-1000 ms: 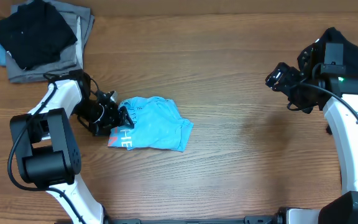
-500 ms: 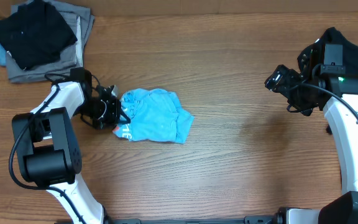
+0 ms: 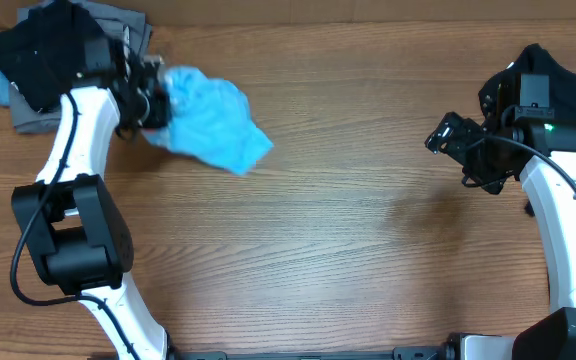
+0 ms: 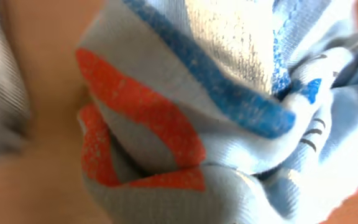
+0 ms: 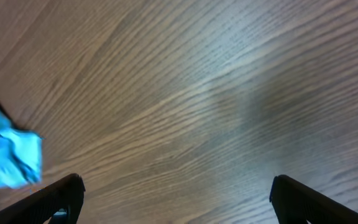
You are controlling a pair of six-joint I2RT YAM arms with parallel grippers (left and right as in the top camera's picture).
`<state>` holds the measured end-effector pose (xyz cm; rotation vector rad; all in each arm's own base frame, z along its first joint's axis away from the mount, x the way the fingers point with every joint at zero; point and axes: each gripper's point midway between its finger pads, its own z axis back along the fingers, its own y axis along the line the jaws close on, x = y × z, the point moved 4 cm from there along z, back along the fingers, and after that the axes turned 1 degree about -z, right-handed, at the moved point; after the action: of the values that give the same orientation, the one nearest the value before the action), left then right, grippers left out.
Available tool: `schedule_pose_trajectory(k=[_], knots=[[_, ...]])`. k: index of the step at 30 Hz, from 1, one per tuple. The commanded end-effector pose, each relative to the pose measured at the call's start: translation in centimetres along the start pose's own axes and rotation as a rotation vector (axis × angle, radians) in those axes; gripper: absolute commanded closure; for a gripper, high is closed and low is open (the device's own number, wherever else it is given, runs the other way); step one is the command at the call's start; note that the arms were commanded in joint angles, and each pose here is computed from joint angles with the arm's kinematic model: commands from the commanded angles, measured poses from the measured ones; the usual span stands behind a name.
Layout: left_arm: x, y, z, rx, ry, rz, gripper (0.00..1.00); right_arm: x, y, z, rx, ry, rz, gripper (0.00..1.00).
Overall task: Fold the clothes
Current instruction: 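Carry the bundle to the top-left clothes stack with the left gripper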
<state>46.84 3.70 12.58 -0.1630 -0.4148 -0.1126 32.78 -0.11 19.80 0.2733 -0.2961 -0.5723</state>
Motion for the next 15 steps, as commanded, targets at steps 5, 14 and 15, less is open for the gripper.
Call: schedule_pose_trajectory(k=[5,14,15], knots=[[7.7,4.2,6.4,0.235,-0.26,-0.088,0.96,0.0,0.9,0.8,0.06,-0.004,-0.013,0.0],[11.3,8.8,11.2,0.356,-0.476,-0.059,0.95,-0.2,0.7,0.8,0.052,0.01,-0.04,0.0],[11.5,9.6,11.6,0.368,-0.496,-0.049,0.95,-0.3,0.7,0.8,0.05,0.012,-0.041,0.0]])
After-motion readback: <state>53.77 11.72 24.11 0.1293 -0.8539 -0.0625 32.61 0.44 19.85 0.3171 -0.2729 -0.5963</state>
